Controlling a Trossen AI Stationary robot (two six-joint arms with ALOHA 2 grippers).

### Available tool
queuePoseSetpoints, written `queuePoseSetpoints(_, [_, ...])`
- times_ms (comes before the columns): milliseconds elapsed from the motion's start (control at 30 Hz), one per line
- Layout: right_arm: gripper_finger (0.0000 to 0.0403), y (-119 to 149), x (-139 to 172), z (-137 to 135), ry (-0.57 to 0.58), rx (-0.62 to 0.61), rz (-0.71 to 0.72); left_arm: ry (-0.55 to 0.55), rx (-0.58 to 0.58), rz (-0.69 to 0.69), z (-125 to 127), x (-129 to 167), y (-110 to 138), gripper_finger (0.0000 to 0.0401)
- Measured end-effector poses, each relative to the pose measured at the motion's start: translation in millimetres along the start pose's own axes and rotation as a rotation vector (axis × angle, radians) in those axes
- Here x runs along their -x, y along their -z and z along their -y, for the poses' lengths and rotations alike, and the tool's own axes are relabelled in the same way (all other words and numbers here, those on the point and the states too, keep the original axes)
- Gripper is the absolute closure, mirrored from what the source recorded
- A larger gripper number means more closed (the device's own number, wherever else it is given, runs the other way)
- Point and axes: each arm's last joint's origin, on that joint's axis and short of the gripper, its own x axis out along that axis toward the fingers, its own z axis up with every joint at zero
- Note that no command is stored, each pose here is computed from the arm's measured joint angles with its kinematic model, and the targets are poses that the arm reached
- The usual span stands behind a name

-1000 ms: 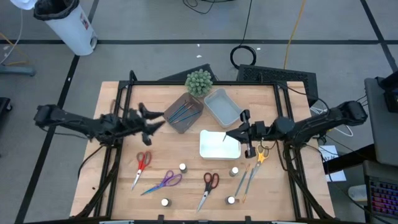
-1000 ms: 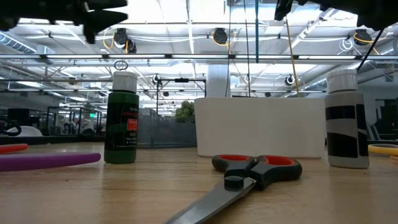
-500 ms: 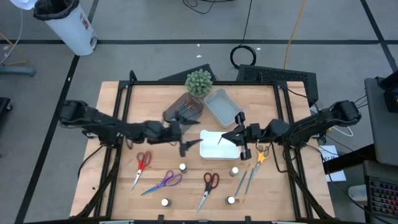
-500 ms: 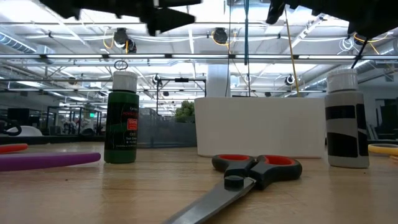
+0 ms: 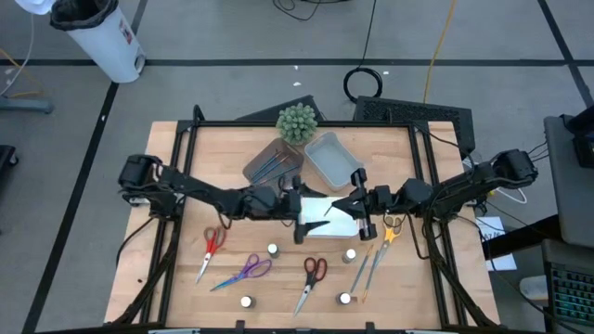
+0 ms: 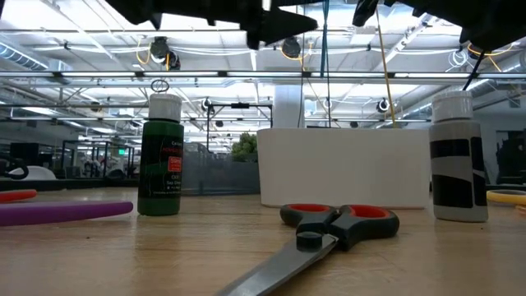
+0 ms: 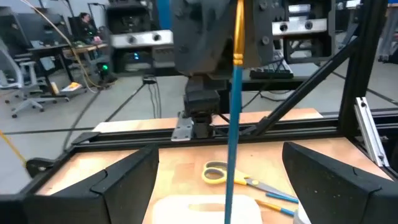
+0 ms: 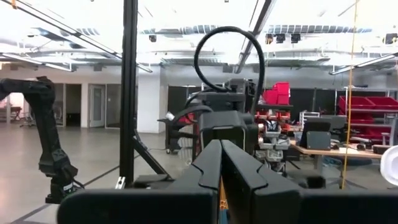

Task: Pick & Place Paint Supplies
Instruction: Put the blue paint brush into the black bin

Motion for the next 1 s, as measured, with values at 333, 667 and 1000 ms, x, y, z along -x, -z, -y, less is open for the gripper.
queuePoseSetpoints(333, [0.0403, 0, 0, 0, 0.000, 0.007, -0.005, 0.013, 0.007, -0.031, 5, -18, 11, 0.0064])
queuePoseSetpoints(667, [0.0403, 0, 0, 0, 0.000, 0.011, -0.005, 0.013, 0.006, -0.037, 4, -16, 9, 0.0235])
queuePoseSetpoints(1000, [0.0403, 0, 0, 0, -0.001, 0.012, -0.005, 0.015, 0.008, -0.040, 4, -16, 9, 0.0387])
